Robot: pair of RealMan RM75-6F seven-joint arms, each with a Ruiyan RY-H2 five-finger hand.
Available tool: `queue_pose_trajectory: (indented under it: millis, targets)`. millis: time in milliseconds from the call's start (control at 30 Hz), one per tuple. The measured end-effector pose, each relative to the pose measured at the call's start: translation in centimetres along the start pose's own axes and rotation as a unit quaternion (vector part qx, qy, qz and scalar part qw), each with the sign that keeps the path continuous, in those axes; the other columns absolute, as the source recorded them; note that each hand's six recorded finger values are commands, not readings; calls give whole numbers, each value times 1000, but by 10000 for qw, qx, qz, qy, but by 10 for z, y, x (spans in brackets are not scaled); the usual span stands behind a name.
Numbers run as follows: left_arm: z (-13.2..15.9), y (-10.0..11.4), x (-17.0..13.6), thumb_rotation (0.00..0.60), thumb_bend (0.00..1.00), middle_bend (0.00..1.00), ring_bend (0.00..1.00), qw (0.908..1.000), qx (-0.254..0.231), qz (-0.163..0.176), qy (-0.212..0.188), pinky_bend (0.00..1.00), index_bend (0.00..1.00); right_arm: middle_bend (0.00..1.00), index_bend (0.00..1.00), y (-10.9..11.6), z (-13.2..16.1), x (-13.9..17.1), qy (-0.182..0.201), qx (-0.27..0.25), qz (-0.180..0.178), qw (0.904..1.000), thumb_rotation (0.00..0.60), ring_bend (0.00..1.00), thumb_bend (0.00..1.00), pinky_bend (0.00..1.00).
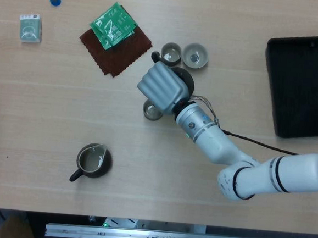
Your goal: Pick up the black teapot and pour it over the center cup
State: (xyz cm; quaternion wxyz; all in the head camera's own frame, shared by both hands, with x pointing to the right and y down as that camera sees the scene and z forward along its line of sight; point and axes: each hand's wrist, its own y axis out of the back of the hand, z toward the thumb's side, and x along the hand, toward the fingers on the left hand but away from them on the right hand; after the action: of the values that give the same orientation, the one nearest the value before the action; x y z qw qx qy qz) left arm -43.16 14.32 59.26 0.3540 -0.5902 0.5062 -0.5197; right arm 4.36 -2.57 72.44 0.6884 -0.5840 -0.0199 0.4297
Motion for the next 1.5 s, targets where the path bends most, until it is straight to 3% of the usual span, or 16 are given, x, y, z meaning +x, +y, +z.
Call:
queue_pose_trajectory:
  millis: [1000, 1200, 1500]
  targets:
    - [-1, -2, 0, 251, 350, 126, 119, 10000, 26, -21, 14, 107, 155, 925, 1000, -2, 0, -4, -108, 496, 27, 9987, 428, 861, 367, 245]
    - [-1, -2, 1, 251, 350, 126, 119, 10000, 27, -22, 12, 107, 155, 924, 1000, -3, 1, -4, -101, 341, 35, 9994, 429, 861, 345, 245]
    - [-2, -3, -1, 251, 350, 125, 119, 10000, 35, -43, 45, 107, 155, 923, 1000, -7, 0, 3, -92, -353, -109, 9993, 429, 857, 299, 245]
